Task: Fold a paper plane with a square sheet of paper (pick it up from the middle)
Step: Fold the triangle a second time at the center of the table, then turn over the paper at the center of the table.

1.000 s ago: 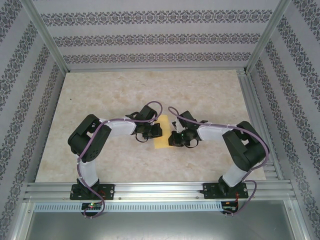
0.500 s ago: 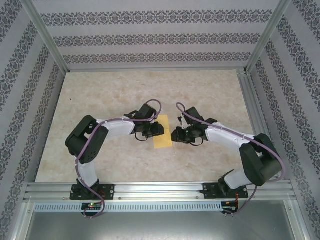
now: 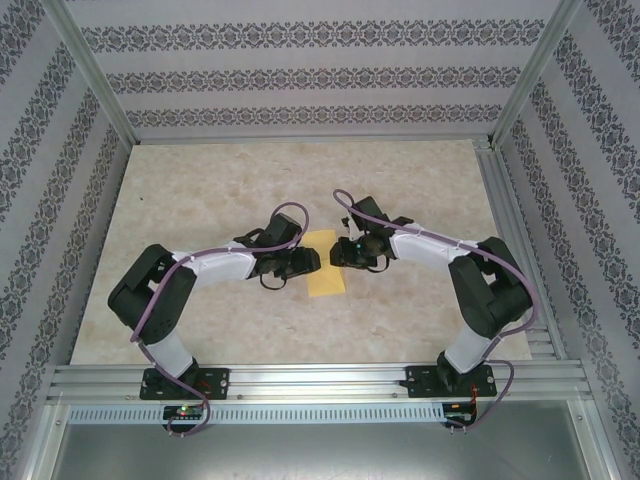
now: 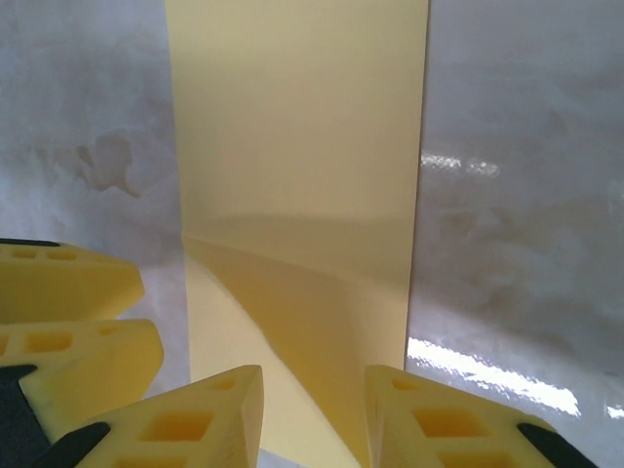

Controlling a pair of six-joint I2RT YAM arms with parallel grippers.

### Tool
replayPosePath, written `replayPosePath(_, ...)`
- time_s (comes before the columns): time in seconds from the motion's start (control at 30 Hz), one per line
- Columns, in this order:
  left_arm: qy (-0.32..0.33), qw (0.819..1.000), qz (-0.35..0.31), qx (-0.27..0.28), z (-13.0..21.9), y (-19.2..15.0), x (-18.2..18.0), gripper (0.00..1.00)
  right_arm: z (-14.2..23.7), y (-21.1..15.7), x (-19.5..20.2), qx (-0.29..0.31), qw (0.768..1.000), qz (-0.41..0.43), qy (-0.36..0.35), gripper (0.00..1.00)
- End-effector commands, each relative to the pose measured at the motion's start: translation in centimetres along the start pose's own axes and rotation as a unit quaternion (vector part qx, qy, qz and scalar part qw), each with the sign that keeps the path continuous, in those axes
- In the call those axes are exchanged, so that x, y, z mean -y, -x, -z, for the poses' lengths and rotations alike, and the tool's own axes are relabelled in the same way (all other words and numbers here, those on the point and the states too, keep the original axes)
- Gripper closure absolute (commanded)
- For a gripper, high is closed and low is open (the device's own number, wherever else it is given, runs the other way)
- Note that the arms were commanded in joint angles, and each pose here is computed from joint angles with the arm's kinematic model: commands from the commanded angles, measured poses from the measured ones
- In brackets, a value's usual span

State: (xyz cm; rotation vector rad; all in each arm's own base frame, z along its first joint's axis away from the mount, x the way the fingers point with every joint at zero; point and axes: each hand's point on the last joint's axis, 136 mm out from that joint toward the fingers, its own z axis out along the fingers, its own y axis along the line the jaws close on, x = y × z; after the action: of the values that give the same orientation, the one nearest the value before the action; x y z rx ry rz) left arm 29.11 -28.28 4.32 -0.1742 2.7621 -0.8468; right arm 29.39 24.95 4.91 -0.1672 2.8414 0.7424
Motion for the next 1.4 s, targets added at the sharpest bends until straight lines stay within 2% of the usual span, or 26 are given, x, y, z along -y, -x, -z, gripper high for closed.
replayPosePath(0.0,-0.022,1.000,0.006,0.005,-0.4,0.7,1.1,0.49,-0.6,1.1,-0.5,0.006,1.000,0.024,-0.002,0.67)
replayPosePath(0.13,-0.026,1.000,0.008,-0.001,-0.9,0.7,1.3,0.49,-1.3,1.0,-0.7,-0.008,1.000,0.028,0.011,0.67)
replayPosePath(0.37,-0.051,0.999,0.012,-0.007,-1.1,0.7,2.1,0.49,-1.7,0.9,-0.5,-0.008,0.999,0.013,0.037,0.84)
replayPosePath(0.47,-0.061,0.998,0.014,-0.010,-1.2,0.6,2.5,0.49,-1.8,1.1,-0.2,-0.002,0.998,-0.005,0.055,0.87)
replayPosePath(0.8,-0.077,0.997,0.019,-0.013,-1.8,0.8,3.0,0.49,-2.0,1.2,0.3,0.007,0.996,-0.037,0.085,0.89)
replayPosePath(1.07,-0.084,0.996,0.024,-0.006,-2.8,1.3,2.9,0.59,-2.1,0.8,1.0,0.006,0.995,-0.048,0.082,0.88)
replayPosePath(1.37,-0.071,0.997,0.034,0.004,-2.6,1.2,2.0,0.56,-2.2,0.5,2.2,0.008,0.995,-0.067,0.074,0.88)
